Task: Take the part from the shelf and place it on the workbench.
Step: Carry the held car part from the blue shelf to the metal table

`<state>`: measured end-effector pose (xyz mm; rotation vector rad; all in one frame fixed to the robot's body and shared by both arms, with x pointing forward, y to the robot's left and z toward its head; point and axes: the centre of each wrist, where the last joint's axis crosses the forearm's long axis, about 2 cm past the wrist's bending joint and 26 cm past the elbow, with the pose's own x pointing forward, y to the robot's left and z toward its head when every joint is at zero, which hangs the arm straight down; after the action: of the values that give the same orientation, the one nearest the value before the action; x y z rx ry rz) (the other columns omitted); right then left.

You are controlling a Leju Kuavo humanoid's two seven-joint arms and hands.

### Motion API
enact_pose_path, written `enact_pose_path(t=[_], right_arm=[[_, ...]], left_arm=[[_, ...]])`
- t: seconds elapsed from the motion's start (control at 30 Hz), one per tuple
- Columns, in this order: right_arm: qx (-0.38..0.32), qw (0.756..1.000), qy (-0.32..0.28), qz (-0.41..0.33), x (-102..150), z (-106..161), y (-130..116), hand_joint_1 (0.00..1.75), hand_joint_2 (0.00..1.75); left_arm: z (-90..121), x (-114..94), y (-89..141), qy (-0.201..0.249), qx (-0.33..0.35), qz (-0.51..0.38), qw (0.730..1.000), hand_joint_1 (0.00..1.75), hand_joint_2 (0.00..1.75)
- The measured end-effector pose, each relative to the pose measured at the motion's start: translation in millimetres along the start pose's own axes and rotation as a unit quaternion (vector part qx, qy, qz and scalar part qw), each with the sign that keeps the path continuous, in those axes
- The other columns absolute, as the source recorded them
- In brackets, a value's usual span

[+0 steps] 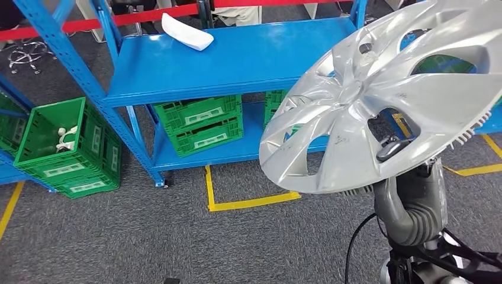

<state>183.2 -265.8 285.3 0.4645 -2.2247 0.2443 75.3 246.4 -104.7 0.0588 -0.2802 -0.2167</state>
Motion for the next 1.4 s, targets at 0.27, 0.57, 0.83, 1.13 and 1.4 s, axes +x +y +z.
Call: enact_pose_path(t=[0.27, 0.57, 0.83, 1.13, 1.4], right_arm=[[-0.002, 1.000, 0.000, 0.002, -0.5, -0.5, -1.1, 1.75, 1.75], [-0.002, 1.000, 0.001, 0.002, -0.6, 0.2, -1.6, 1.75, 1.75], [-0.002, 1.000, 0.012, 0.001, -3.7, 3.6, -1.6, 1.75, 1.75], [-0.006, 1.000, 0.007, 0.006, -2.2, 2.5, -4.3, 1.75, 1.75], [-0.008, 1.000, 0.007, 0.007, -1.7, 2.6, -4.8, 1.75, 1.75]], left_arm=[[0.0, 0.2, -0.3, 0.000, 0.000, 0.000, 1.000, 0.00, 1.75], [-0.4, 2.5, 1.8, -0.003, 0.001, 0.000, 1.000, 0.00, 1.75], [-0.1, 0.1, 0.8, 0.001, 0.000, 0.000, 1.000, 0.00, 1.75], [-0.1, 0.1, 0.7, 0.001, -0.001, 0.001, 1.000, 0.00, 1.75], [0.0, -1.3, 0.7, 0.003, -0.001, 0.001, 1.000, 0.00, 1.75]])
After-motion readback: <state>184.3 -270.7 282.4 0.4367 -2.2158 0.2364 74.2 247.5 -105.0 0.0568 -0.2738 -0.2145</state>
